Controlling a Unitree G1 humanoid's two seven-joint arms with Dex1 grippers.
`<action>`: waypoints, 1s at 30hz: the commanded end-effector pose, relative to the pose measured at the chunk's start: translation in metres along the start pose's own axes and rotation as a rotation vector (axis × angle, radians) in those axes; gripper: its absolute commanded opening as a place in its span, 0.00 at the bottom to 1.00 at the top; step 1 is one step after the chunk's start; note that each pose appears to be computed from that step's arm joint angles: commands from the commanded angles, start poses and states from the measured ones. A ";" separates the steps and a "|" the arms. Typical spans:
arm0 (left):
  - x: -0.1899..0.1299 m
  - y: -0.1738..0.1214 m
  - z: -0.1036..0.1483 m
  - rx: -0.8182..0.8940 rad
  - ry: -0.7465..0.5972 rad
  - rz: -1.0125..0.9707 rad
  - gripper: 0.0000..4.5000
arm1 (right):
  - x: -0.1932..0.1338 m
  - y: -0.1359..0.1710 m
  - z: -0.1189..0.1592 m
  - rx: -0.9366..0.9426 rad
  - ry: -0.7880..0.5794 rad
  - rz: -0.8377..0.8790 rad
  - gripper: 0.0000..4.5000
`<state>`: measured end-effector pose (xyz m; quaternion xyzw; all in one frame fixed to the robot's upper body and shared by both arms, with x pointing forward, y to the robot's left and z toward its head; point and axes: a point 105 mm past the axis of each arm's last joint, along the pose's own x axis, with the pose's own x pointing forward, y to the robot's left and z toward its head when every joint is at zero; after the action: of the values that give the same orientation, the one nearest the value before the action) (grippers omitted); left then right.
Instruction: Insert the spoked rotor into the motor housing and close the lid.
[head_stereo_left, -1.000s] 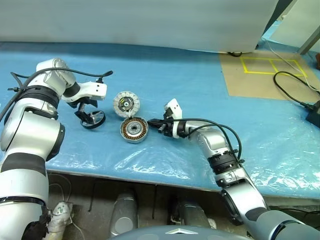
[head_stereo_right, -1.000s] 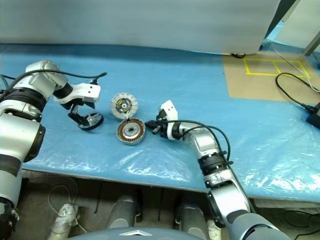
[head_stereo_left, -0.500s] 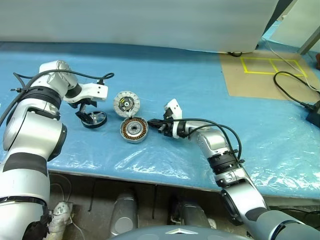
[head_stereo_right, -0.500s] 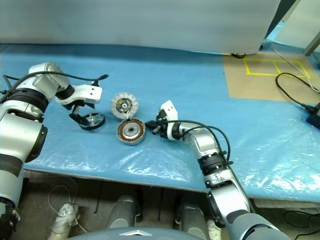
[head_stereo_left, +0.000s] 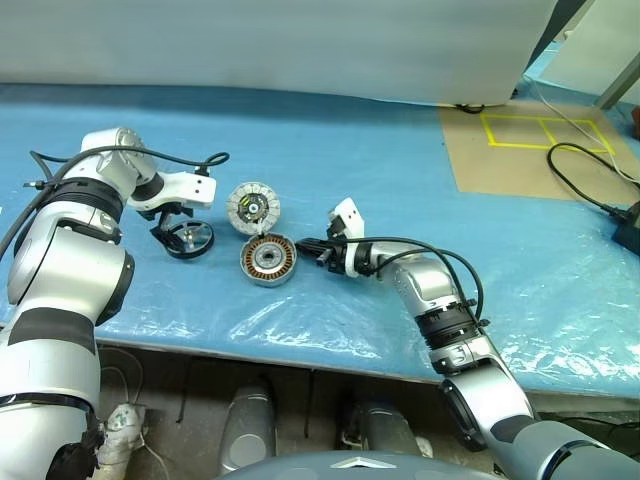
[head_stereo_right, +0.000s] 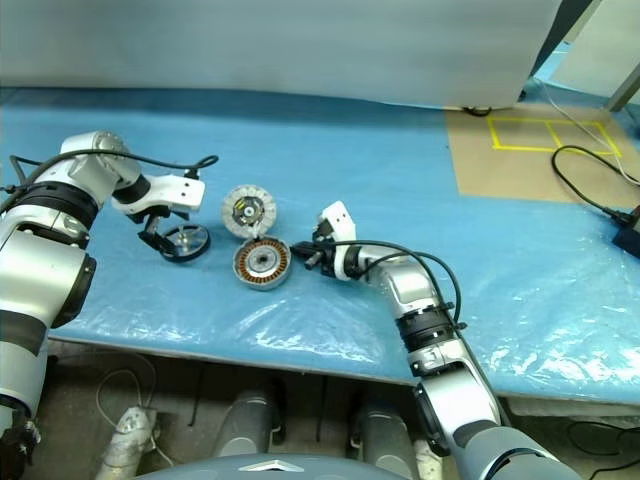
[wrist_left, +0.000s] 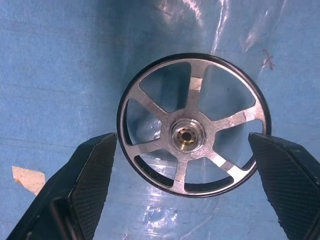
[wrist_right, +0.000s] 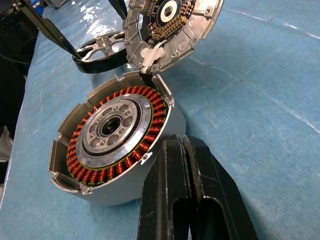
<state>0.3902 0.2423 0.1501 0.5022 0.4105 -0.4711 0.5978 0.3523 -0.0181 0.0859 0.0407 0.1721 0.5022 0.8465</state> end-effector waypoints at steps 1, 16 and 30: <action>-0.001 0.000 -0.006 -0.008 0.015 0.013 0.99 | -0.002 0.005 0.010 -0.018 -0.040 0.016 0.00; 0.000 -0.001 0.000 0.027 -0.011 0.000 0.99 | -0.002 0.004 0.009 -0.014 -0.038 0.013 0.00; -0.003 0.000 0.003 0.037 -0.028 0.006 0.72 | -0.001 0.004 0.008 -0.011 -0.032 0.014 0.00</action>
<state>0.3878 0.2380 0.1437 0.5041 0.4040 -0.4894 0.5858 0.3517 -0.0187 0.0854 0.0405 0.1724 0.5017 0.8467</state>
